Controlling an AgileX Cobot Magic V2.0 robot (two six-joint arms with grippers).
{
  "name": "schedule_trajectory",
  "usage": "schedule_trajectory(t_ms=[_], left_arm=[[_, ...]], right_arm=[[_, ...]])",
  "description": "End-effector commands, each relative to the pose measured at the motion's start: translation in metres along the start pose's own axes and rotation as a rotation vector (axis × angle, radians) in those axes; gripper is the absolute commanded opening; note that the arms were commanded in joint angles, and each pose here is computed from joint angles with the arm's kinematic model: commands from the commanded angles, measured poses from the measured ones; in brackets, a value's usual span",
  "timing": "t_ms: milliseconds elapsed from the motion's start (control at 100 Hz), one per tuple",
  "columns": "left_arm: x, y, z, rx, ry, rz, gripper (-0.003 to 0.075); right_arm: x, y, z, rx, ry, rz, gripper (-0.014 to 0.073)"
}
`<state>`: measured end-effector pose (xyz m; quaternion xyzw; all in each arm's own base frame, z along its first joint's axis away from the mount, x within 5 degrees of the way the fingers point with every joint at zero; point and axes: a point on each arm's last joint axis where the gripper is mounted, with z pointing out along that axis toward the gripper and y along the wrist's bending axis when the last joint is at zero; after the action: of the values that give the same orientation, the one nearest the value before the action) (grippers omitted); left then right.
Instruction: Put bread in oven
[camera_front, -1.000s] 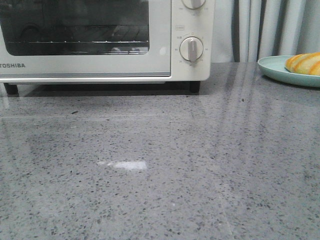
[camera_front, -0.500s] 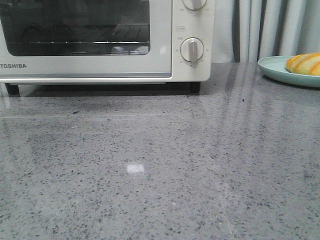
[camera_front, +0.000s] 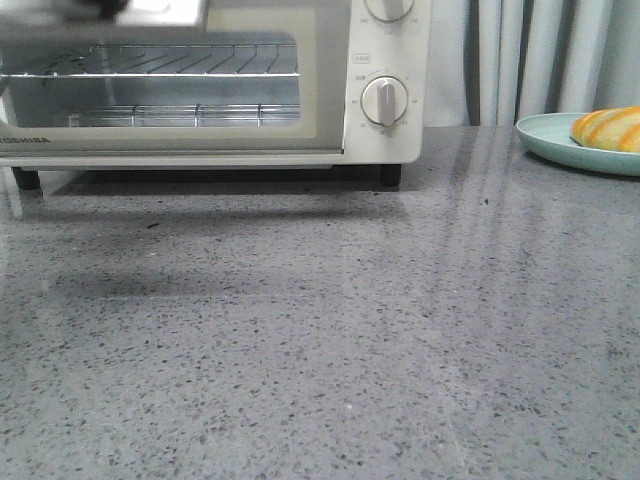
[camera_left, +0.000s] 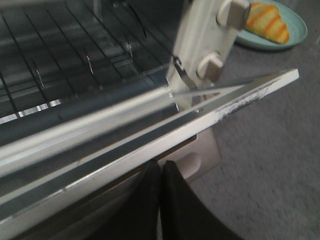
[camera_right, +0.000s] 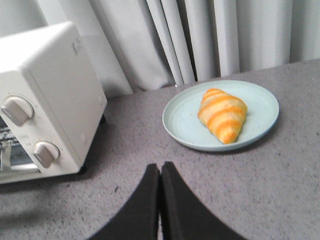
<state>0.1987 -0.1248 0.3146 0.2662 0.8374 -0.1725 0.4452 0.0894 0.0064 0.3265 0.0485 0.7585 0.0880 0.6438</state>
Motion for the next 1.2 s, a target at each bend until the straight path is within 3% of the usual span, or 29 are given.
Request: schedule_trajectory(t_ms=[0, 180, 370, 580, 810, 1000, 1190], left_arm=[[0.021, 0.003, 0.011, -0.013, 0.075, 0.006, -0.0021], [0.049, 0.004, 0.018, -0.02, 0.132, -0.015, -0.0022], [0.054, 0.003, 0.017, -0.017, 0.137, -0.027, -0.0022], [0.043, -0.002, -0.01, -0.005, 0.028, -0.048, -0.0022], [0.035, -0.013, -0.071, 0.023, -0.164, -0.027, -0.0022], [0.038, -0.021, -0.116, 0.032, -0.317, 0.004, -0.0021], [0.045, -0.025, -0.135, 0.035, -0.383, 0.018, -0.0022]], right_arm=[[-0.022, 0.004, -0.002, -0.024, -0.146, -0.004, -0.0048], [-0.025, 0.005, -0.003, -0.032, -0.184, -0.004, -0.0048], [-0.027, 0.005, -0.001, -0.031, -0.179, -0.004, -0.0048], [-0.038, 0.007, 0.002, -0.028, -0.167, -0.004, -0.0048], [-0.06, 0.01, 0.016, 0.002, -0.104, -0.049, -0.0048], [-0.081, 0.012, 0.043, 0.044, 0.009, -0.088, -0.0048], [-0.092, 0.011, 0.086, 0.112, 0.226, -0.116, -0.0047]])
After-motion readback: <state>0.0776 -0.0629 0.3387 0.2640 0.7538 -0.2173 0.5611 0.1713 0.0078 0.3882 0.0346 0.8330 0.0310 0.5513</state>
